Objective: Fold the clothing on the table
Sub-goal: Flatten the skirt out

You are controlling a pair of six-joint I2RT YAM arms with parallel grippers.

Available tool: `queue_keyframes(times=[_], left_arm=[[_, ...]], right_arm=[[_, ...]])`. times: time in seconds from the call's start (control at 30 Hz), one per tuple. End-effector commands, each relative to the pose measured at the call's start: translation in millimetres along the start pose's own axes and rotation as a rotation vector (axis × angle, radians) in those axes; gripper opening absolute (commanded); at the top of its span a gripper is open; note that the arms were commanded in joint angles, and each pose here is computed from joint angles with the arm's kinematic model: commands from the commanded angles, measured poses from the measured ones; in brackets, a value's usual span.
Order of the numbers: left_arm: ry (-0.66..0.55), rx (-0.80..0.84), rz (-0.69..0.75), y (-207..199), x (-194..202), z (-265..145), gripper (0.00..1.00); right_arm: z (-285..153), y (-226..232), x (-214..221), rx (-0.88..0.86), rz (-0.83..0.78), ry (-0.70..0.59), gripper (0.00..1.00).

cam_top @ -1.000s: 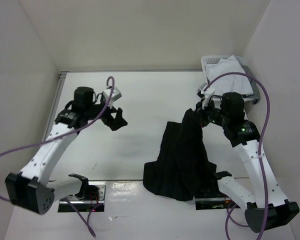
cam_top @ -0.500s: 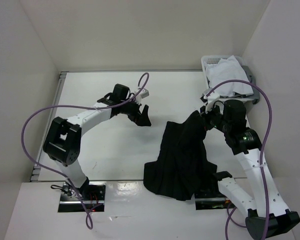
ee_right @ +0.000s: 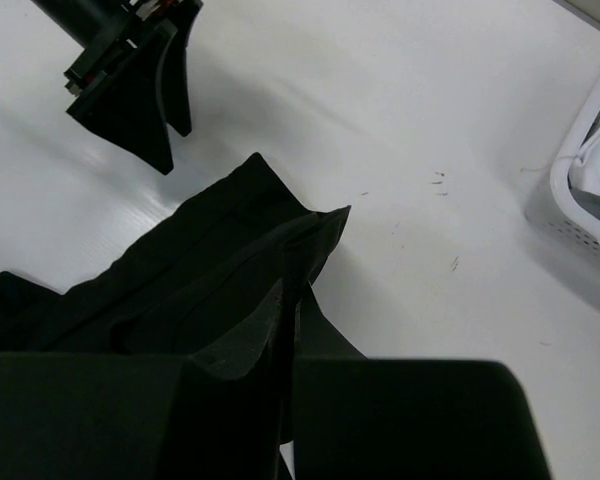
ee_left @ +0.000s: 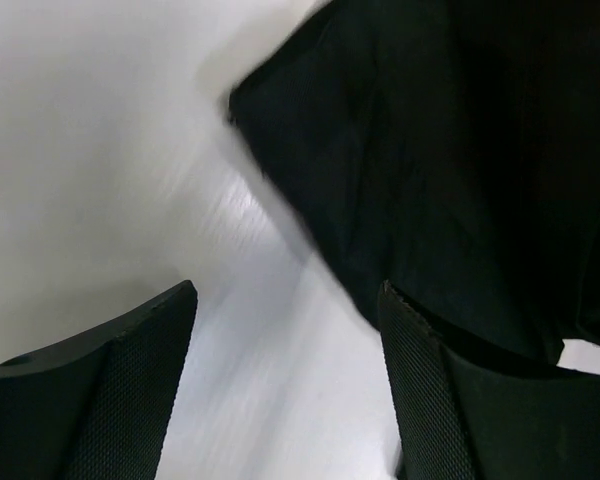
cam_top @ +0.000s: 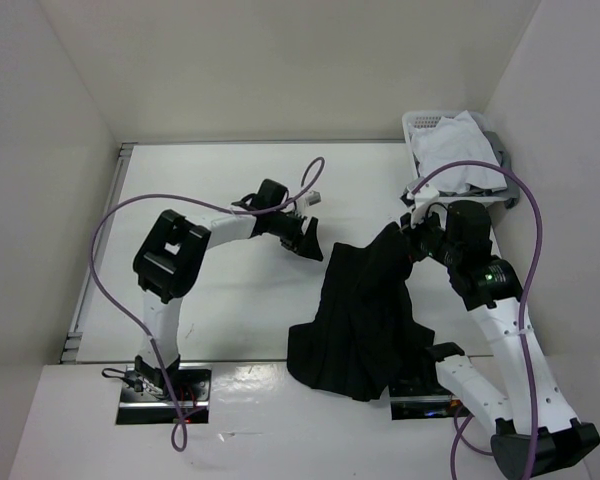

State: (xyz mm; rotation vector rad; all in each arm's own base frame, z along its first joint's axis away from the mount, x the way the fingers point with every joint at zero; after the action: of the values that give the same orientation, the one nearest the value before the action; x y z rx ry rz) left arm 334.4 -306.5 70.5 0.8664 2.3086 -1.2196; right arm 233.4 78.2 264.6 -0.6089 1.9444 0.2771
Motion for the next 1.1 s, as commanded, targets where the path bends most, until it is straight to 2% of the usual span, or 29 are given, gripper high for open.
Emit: queue_keyframes(times=[0.0, 0.43, 0.7, 0.83, 0.97, 1.07], left_arm=[[-0.054, 0.061, 0.06, -6, -26, 10, 0.79], [0.009, 0.096, 0.009, 13, -16, 45, 0.72], [0.057, 0.132, 0.004, 13, -14, 68, 0.64], [0.098, 0.139, -0.009, 14, -4, 81, 0.56], [0.112, 0.153, -0.003, 11, -1, 84, 0.43], [0.124, 0.158, -0.005, 7, 2, 86, 0.24]], right_arm=[[-2, 1, -8, 0.005, -0.015, -0.05, 0.0], [-3, 2, -7, -0.006, -0.009, -0.045, 0.0], [-4, 1, -4, -0.007, -0.002, -0.047, 0.0], [-5, -1, -4, 0.001, 0.002, -0.047, 0.0], [-5, -1, -4, 0.001, 0.002, -0.047, 0.0], [-3, -2, -2, 0.001, 0.002, -0.047, 0.0]])
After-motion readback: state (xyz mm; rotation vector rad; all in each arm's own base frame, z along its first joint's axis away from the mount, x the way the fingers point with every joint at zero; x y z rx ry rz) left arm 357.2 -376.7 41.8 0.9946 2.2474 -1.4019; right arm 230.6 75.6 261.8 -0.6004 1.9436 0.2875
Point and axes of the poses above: each gripper's point midway between its finger pads, its own z axis out along the fingers, its own y axis along the line the jaws close on, x = y × z, the point moved 3 cm from there along -z, back along the fingers, and after that the axes turned 2 degrees about z, right-handed, at the moved point
